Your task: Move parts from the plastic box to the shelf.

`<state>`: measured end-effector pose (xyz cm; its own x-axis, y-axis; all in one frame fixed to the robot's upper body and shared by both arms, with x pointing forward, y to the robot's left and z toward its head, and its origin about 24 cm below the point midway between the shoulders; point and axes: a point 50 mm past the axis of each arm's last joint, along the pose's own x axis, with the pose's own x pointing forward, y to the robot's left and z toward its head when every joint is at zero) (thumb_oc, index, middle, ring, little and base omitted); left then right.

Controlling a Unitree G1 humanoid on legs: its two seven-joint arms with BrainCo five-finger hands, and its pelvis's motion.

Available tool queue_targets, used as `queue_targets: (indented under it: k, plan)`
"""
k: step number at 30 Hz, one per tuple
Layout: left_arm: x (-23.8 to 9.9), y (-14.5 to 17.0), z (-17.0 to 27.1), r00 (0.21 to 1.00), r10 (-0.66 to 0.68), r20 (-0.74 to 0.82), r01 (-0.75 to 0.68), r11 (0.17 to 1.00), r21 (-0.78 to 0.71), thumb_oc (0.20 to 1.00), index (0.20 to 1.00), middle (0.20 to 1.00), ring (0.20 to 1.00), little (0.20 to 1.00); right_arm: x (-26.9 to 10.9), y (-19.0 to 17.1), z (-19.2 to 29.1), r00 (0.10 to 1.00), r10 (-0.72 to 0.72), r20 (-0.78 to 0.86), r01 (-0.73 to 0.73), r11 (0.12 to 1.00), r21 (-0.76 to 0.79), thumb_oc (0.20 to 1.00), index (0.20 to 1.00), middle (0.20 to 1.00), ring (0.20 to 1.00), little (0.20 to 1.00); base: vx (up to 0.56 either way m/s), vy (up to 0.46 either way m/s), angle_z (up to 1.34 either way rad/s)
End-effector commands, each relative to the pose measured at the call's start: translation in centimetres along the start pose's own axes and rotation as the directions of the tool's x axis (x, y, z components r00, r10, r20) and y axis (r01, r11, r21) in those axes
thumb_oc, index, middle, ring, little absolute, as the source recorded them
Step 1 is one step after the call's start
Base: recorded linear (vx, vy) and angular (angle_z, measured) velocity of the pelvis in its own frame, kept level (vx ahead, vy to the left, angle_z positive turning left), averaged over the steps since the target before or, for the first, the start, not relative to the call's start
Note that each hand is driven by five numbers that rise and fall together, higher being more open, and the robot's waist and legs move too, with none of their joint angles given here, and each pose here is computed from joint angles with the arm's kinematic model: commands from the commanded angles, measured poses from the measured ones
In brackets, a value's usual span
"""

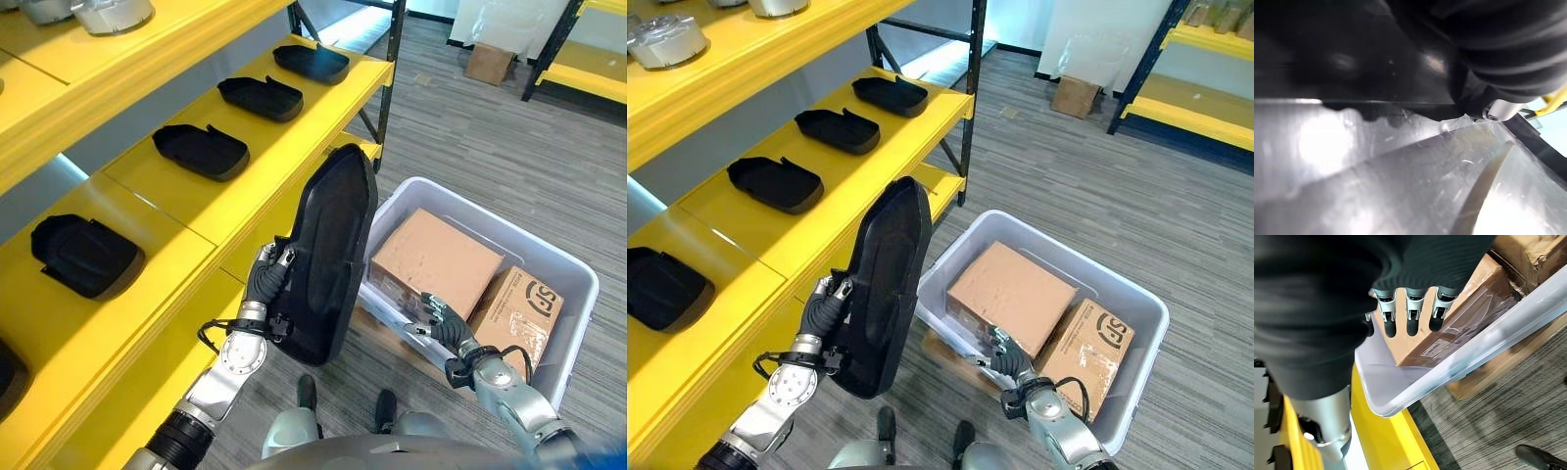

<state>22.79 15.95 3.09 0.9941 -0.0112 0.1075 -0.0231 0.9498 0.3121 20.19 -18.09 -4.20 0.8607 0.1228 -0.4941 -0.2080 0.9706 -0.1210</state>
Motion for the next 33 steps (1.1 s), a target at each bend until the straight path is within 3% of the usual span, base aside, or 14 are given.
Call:
queue_targets:
  k: [1,10,17,21,33]
  plan:
    - [1.6,1.1,3.0,0.983,0.052,0.176,-0.046,0.998,-0.037,0.200,0.200,0.200,0.200,0.200,0.0,1.0,2.4,0.988,0.060,0.146,-0.062,0.998,0.010,1.000,1.000,1.000,1.000,1.000,-0.07,0.007,0.27]
    - [0.5,1.8,2.4,0.976,0.130,0.175,-0.131,0.991,-0.003,0.200,0.200,0.200,0.200,0.200,-0.3,1.8,2.7,0.970,0.147,0.191,-0.154,0.988,0.023,1.000,1.000,1.000,1.000,1.000,-0.08,0.029,0.56]
    - [-0.3,3.2,1.4,0.982,0.143,0.125,-0.147,0.989,0.019,0.200,0.200,0.200,0.200,0.200,-0.9,0.9,3.8,0.960,0.061,0.273,-0.079,0.995,0.054,1.000,1.000,1.000,1.000,1.000,-0.02,0.089,0.42]
    - [0.2,2.6,1.6,0.982,0.116,0.147,-0.116,0.993,-0.006,0.200,0.200,0.200,0.200,0.200,0.0,-0.5,4.3,0.959,-0.056,0.279,0.047,0.998,0.040,1.000,1.000,1.000,1.000,1.000,-0.04,0.363,1.07]
    - [0.1,3.6,0.8,0.979,0.163,0.122,-0.174,0.982,0.080,0.200,0.200,0.200,0.200,0.200,0.0,0.5,5.1,0.949,0.023,0.316,-0.053,0.995,0.085,1.000,1.000,1.000,1.000,1.000,-0.01,0.346,0.34]
